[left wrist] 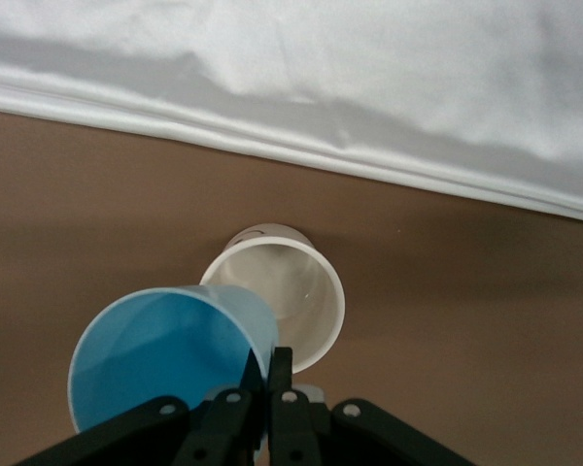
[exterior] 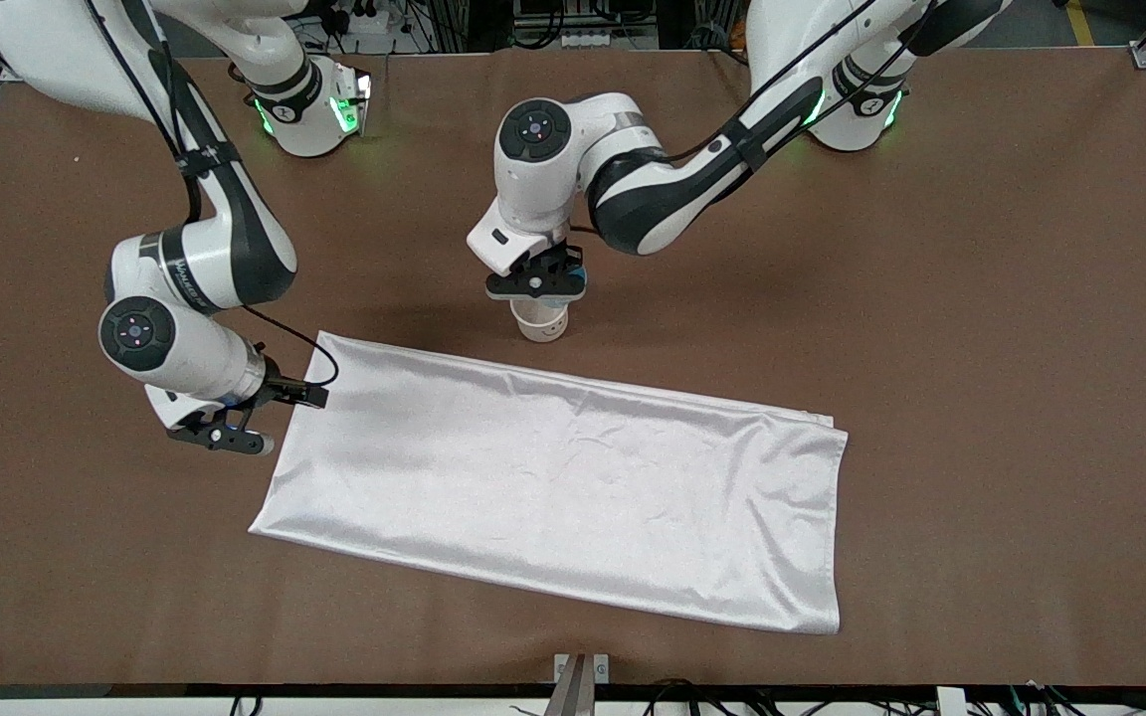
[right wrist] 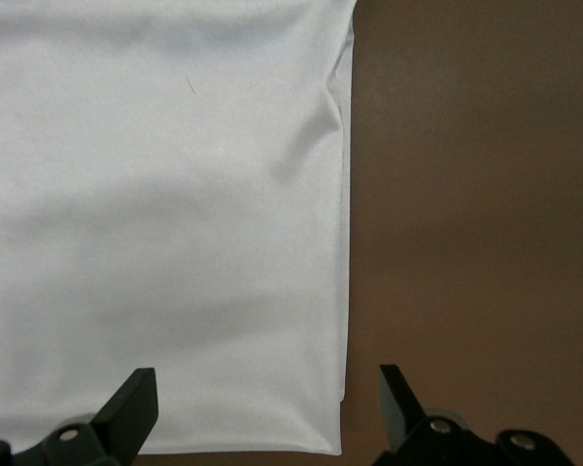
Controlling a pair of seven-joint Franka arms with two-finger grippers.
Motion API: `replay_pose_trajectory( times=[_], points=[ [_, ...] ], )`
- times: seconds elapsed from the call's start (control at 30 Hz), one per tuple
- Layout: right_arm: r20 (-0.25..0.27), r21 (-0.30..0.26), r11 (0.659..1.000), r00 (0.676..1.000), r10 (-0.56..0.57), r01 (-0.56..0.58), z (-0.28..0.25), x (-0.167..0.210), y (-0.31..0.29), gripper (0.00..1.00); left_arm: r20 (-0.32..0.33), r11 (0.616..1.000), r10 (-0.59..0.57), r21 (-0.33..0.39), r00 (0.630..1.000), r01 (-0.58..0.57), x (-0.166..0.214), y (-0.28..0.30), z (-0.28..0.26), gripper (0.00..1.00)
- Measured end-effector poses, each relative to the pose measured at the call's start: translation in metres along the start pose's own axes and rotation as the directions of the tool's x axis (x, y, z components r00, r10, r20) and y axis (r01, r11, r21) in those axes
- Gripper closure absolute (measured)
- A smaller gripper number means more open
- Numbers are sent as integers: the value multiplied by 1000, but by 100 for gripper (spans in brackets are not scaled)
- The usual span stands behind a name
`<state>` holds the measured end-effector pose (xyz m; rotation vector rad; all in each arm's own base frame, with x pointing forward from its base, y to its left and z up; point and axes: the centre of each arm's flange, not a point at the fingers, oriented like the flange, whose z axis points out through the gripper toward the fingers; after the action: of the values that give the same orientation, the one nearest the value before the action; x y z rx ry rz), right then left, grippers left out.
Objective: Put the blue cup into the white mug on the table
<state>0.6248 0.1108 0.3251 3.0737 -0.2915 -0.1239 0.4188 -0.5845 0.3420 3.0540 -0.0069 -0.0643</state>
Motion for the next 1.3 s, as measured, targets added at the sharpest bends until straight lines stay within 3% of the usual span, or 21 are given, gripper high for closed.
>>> replay_pose_trajectory(
  times=[0.33, 0.7, 1.1, 1.17, 1.3],
  points=[
    [-72, 27, 998, 996, -57, 59, -59, 18, -11, 0, -7, 1000, -3, 0, 1000, 3, -1, 5, 28, 96],
    [-53, 8, 990, 988, -142, 143, -149, 23, 14, 0, -12, 1000, -11, -21, 1000, 11, 11, 6, 40, 96],
    [-60, -27, 977, 975, -212, 211, -201, -13, 38, 0, -6, 1000, -10, -18, 1000, 10, 13, 5, 52, 94],
    [-54, -31, 976, 975, -215, 214, -199, -18, 40, 0, -10, 1000, -8, -17, 1000, 8, 13, 5, 52, 92],
    [-51, -38, 972, 971, -234, 232, -193, -25, 41, 0, -30, 1000, 7, -11, 1000, -8, 15, 5, 51, 76]
  ],
)
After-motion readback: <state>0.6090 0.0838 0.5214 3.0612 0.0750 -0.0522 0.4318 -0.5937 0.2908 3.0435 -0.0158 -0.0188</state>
